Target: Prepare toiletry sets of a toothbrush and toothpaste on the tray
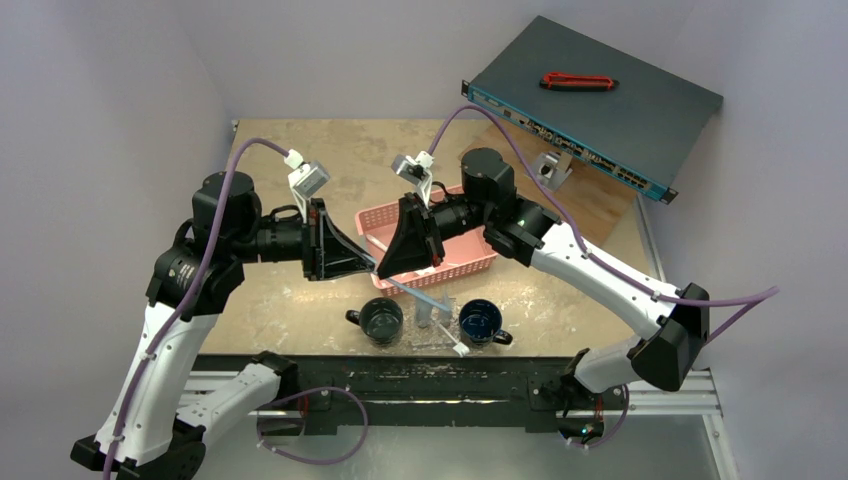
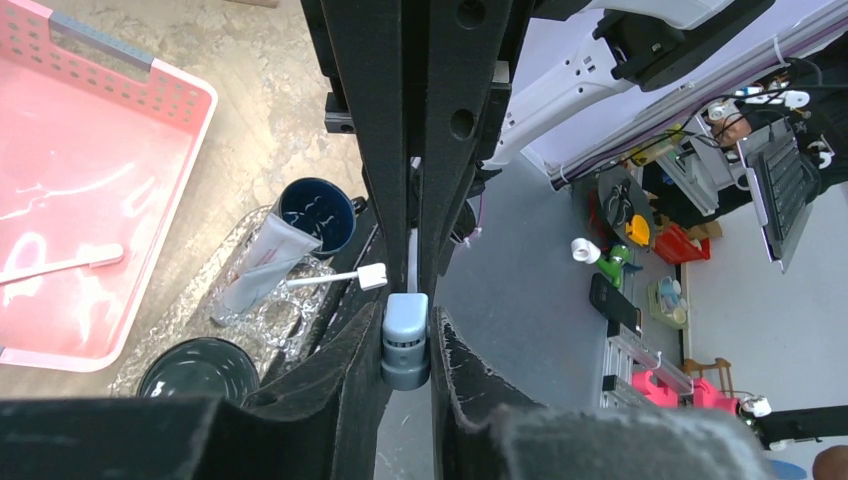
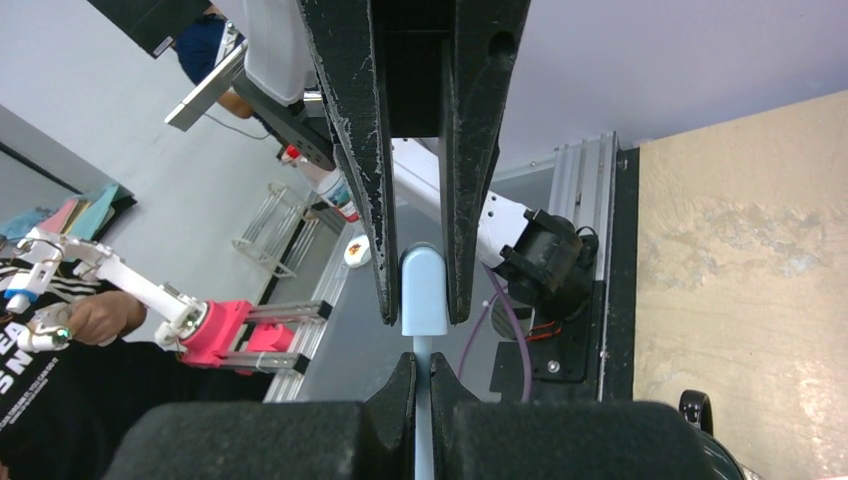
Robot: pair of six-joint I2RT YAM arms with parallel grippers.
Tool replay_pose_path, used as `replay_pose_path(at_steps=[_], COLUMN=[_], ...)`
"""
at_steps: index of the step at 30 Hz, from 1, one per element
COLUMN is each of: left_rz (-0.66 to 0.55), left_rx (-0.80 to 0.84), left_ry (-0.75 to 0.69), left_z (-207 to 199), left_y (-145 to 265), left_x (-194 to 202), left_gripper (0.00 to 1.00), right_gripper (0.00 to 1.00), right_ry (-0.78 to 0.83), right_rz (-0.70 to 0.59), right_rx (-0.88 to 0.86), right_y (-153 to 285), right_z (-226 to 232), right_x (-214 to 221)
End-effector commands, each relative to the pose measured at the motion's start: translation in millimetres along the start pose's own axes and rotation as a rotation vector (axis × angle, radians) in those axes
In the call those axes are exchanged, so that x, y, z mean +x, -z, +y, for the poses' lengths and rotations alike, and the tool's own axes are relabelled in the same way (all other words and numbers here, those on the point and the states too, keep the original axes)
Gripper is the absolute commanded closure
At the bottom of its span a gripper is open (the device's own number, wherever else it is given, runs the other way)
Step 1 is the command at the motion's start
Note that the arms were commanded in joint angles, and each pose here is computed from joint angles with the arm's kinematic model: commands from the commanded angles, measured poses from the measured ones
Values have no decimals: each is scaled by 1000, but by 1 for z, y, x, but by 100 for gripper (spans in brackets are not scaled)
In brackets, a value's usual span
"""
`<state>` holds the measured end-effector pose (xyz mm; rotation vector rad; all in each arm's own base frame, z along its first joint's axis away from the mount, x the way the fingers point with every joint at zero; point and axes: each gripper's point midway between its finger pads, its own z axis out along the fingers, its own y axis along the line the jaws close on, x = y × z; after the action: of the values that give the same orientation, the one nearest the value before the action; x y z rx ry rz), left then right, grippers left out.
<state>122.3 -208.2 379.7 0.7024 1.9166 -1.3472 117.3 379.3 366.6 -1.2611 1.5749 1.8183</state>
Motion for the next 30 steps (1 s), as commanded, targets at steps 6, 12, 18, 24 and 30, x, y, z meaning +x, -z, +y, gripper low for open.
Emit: replay_pose_path(at_steps=[6, 12, 18, 24, 30], left_rz=[-42, -36, -7, 15, 71], left_rx=[21, -14, -62, -133, -249], left_ry=[-79, -67, -46, -52, -79], left_z=[-13, -8, -4, -4, -1], left_y=[6, 6, 8, 9, 6], left_x=[-11, -8, -4, 1, 14], left_gripper=[100, 100, 100, 100, 100], right_gripper=[100, 77, 58, 54, 51], right_ry=[87, 86, 115, 69, 60], right_rz=[-49, -42, -104, -190, -253], right_rx=[-2, 43, 151, 320, 584], right_y=[1, 4, 21, 61, 98], right_z=[15, 9, 3, -25, -56], right_x=[-20, -17, -28, -35, -38])
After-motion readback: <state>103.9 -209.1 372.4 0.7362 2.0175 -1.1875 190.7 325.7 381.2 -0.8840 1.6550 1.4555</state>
